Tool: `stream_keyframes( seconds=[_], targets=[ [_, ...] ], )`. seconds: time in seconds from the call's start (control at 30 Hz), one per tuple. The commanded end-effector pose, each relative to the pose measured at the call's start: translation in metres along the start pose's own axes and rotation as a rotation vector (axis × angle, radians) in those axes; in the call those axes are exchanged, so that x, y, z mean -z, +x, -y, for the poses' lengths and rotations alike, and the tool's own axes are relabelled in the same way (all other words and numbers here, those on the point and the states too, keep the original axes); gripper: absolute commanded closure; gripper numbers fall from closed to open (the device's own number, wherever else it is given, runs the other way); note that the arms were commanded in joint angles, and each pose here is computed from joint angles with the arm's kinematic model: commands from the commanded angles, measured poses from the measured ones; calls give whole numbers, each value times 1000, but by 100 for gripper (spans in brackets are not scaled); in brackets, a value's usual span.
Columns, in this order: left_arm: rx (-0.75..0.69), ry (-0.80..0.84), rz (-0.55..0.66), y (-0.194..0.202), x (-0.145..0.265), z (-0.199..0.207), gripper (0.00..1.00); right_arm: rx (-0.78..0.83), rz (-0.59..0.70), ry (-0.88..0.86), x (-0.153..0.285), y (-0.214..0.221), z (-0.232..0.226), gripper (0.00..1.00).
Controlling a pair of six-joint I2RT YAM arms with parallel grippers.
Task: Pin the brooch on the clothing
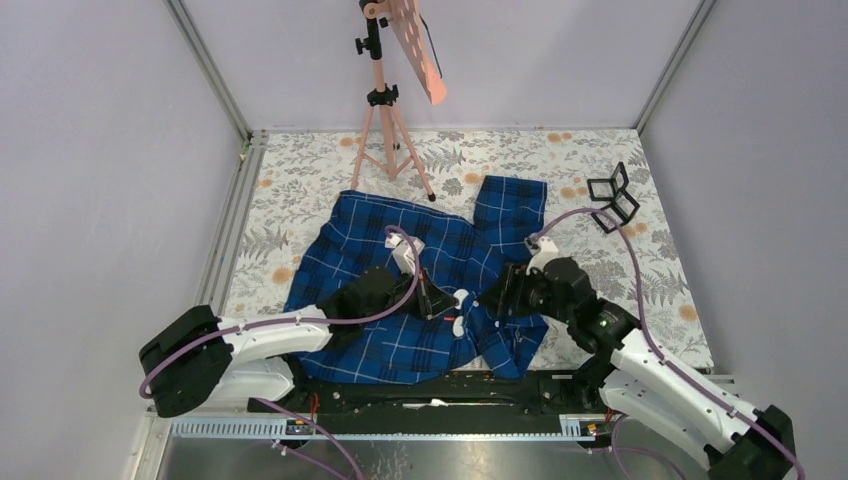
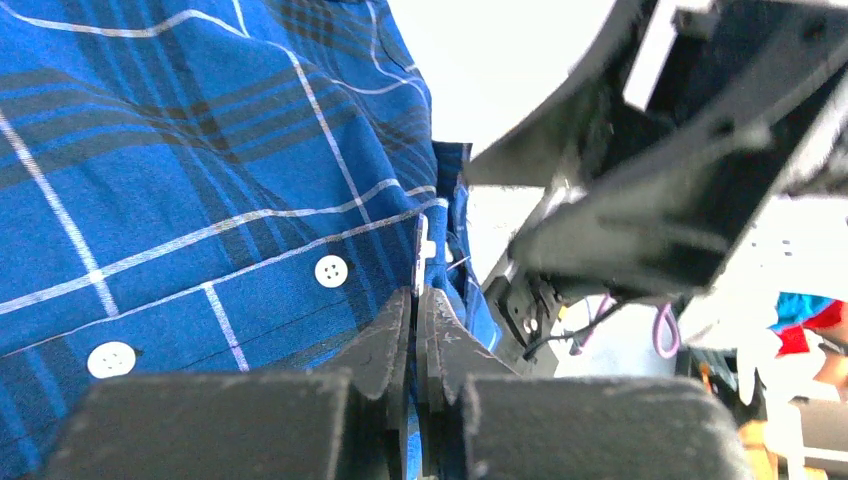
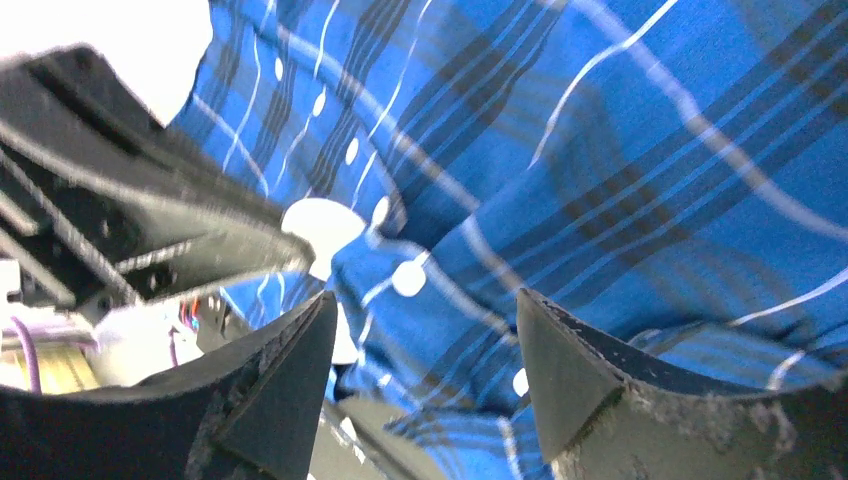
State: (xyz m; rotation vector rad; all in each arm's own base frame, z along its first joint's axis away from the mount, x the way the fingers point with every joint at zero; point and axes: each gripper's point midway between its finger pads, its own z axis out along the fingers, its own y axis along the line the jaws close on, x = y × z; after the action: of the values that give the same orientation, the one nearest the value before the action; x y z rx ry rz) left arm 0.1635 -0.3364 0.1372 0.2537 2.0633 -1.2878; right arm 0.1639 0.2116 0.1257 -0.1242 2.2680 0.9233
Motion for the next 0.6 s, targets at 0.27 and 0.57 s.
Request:
stream_keyframes(
  seconds=[0.27,0.57],
  targets=[
    [31,323,-52,-14,15,48,100,68,-10,-416,7,-14,-40,29],
    [76,359,-83,-14,14,50,100,25,-47,-514,4,-2,-47,37]
  ],
)
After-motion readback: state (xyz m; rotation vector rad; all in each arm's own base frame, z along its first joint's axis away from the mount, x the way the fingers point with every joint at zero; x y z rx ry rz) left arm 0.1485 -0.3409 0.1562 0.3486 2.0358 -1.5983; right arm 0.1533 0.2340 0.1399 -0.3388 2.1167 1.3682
